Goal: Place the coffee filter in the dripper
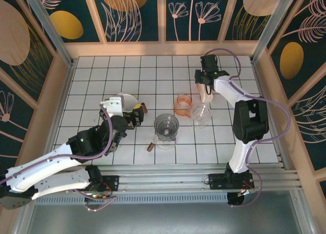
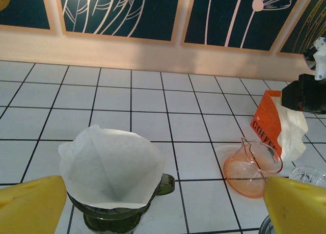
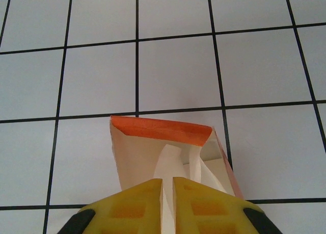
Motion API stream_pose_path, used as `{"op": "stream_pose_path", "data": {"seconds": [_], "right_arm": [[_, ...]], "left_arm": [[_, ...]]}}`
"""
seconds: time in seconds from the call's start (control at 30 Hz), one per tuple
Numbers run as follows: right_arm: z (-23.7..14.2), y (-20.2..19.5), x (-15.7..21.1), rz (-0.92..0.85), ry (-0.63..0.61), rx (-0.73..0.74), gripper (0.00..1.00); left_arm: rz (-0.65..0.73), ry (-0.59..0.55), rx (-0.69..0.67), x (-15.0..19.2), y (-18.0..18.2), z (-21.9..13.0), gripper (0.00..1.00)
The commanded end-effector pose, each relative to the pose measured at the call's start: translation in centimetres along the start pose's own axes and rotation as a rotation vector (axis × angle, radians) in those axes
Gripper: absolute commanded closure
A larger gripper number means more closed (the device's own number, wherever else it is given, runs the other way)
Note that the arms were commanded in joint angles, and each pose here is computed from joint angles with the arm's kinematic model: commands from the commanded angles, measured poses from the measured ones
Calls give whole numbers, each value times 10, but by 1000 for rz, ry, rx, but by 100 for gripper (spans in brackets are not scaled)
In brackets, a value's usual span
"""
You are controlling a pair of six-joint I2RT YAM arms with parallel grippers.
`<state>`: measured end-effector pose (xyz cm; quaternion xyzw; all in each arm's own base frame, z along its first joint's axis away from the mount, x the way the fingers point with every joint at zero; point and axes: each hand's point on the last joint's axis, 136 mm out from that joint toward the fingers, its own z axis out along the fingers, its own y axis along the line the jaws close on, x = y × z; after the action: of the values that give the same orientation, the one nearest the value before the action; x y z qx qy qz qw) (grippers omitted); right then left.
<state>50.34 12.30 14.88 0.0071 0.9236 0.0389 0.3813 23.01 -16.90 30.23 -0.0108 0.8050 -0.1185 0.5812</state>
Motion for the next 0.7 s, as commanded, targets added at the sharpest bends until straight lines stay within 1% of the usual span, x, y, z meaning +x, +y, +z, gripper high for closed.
{"op": "stream_pose_path", "data": {"seconds": [0.0, 0.17, 0.4, 0.67], "right_arm": [[1, -3, -6, -28, -5, 23, 86], [3, -1, -2, -38, 6, 21, 84], [8, 0, 6, -51, 23, 33, 79], [14, -3, 14, -58, 47, 52, 78]], "left_arm": [[11, -3, -4, 2, 1, 0, 1], [13, -2, -6, 2, 1, 0, 1], [12, -2, -7, 2, 1, 0, 1], [10, -2, -8, 1, 1, -1, 1]]}}
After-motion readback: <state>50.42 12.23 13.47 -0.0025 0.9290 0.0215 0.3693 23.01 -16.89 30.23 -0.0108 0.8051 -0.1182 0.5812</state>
